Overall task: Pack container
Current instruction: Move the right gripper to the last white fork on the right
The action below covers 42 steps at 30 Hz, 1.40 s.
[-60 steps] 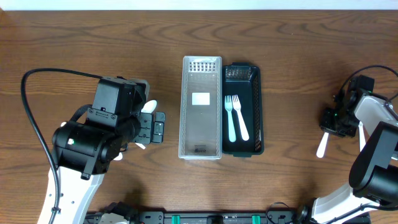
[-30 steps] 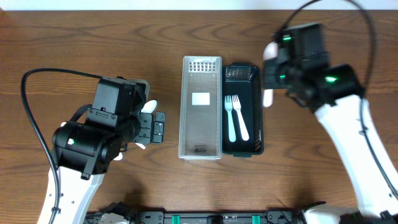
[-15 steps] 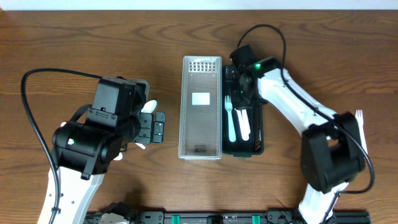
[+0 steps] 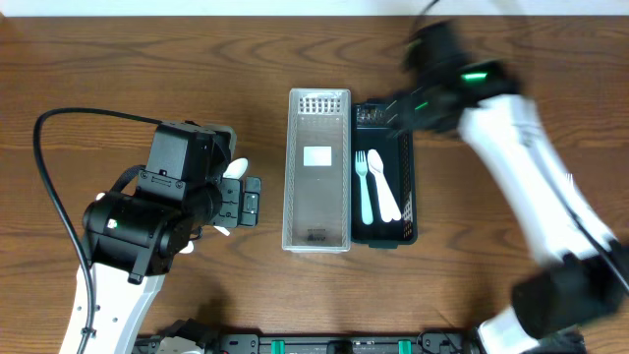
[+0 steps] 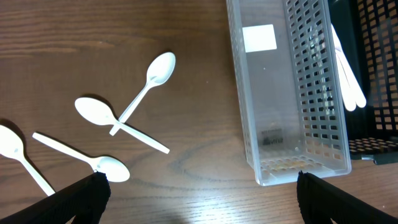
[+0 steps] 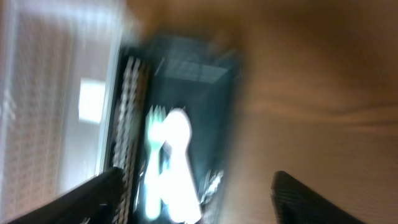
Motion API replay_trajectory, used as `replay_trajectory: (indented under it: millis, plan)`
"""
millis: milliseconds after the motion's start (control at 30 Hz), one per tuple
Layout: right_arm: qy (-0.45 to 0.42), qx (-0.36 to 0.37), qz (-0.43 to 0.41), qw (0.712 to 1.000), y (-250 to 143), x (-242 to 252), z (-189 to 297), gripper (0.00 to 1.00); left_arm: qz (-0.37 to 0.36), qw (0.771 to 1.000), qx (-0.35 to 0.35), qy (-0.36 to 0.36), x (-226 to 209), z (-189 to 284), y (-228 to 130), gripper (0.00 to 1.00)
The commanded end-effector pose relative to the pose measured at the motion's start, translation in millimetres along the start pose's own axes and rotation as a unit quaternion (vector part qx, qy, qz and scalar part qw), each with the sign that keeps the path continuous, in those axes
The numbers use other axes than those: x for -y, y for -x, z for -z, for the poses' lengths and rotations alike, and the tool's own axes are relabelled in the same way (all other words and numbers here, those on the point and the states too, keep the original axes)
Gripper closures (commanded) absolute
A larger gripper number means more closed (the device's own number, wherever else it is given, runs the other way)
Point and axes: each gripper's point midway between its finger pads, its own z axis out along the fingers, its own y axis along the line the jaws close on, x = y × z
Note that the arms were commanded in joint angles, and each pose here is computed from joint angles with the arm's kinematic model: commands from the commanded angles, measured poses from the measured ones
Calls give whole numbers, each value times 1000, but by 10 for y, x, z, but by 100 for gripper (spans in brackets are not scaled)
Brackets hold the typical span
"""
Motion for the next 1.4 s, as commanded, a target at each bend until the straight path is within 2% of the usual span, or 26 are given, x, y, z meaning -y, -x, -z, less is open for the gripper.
replay_trajectory:
  millis: [0, 100, 233, 467, 633, 800, 967, 1100, 1367]
  plan:
    - [-69, 74, -35, 994, 228, 760, 557, 15, -2, 1000, 4, 6, -22, 22, 21, 2]
    - [-116, 72, -57, 989, 158, 1420, 727, 12, -2, 1000, 4, 6, -22, 22, 21, 2]
    - [-163, 33, -98, 981, -108, 2159, 694, 11, -2, 1000, 4, 6, -22, 22, 21, 2]
    - [-180, -76, -138, 971, -755, 2929, 173, 8, -2, 1000, 4, 6, -23, 22, 22, 2]
    - [-162, -149, -155, 963, -1238, 3142, -232, 6, -2, 1000, 4, 6, -24, 22, 23, 2]
    - [-152, -178, -161, 959, -1531, 3309, -512, 7, -2, 1000, 4, 6, -24, 22, 23, 2]
    - [-142, -186, -148, 961, -1648, 3395, -674, 9, -2, 1000, 4, 6, -24, 21, 24, 2]
    - [-81, -182, -127, 972, -1660, 3293, -883, 13, -2, 1000, 4, 6, -24, 21, 25, 2]
    - [-53, -214, -117, 968, -1841, 3274, -1153, 11, -2, 1000, 4, 6, -24, 21, 24, 2]
